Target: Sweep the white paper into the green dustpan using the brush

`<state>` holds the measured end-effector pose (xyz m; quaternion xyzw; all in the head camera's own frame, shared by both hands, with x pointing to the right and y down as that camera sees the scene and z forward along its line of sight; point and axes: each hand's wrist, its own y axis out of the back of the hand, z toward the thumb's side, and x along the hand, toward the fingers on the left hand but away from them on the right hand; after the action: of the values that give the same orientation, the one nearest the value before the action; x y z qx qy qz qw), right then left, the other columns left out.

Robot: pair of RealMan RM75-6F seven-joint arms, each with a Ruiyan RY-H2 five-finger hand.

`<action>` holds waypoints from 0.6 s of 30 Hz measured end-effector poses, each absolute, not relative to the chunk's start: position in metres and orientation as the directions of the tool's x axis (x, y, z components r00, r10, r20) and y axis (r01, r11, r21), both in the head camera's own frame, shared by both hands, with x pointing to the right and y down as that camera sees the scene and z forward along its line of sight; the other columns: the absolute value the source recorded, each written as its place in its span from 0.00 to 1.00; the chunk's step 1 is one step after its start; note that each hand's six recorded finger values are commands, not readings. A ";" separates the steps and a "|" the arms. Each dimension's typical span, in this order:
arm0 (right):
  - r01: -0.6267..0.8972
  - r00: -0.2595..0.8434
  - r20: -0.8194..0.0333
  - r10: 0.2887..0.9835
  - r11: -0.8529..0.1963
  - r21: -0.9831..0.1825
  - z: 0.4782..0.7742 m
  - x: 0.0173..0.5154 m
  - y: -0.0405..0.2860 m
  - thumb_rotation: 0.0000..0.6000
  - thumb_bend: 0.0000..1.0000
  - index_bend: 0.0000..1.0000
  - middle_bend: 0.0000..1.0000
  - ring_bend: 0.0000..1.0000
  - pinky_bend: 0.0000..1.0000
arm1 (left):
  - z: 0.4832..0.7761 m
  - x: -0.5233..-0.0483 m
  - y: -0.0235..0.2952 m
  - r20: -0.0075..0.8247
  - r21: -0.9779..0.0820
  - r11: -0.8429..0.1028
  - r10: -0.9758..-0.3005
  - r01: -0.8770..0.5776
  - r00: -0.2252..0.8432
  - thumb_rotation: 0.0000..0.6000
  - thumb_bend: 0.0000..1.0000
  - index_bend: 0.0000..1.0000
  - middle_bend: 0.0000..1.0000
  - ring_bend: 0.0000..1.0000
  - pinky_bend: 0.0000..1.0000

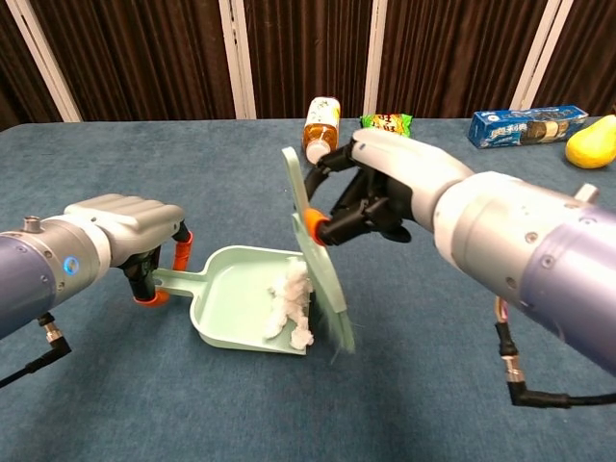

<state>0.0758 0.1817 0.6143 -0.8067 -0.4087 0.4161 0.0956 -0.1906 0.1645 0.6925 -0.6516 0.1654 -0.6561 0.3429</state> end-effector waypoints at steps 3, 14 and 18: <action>0.599 0.340 -0.590 0.732 -0.652 -0.464 0.605 0.067 0.181 1.00 0.54 0.95 0.93 0.98 0.91 | 0.692 -0.188 0.164 0.741 -0.665 -0.709 -0.666 0.233 0.087 1.00 0.57 0.66 1.00 1.00 1.00; 0.615 0.296 -0.531 0.794 -0.584 -0.530 0.585 0.083 0.151 1.00 0.54 0.95 0.93 0.98 0.91 | 0.689 -0.186 0.164 0.739 -0.667 -0.708 -0.668 0.230 0.086 1.00 0.57 0.66 1.00 1.00 1.00; 0.574 0.259 -0.523 0.812 -0.565 -0.593 0.589 0.103 0.144 1.00 0.54 0.95 0.93 0.98 0.91 | 0.688 -0.187 0.164 0.739 -0.667 -0.708 -0.668 0.230 0.085 1.00 0.57 0.67 1.00 1.00 1.00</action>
<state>0.1025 0.1445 0.5889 -0.7804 -0.4441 0.4164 0.1428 -0.1868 0.1635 0.6885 -0.6520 0.1683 -0.6551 0.3428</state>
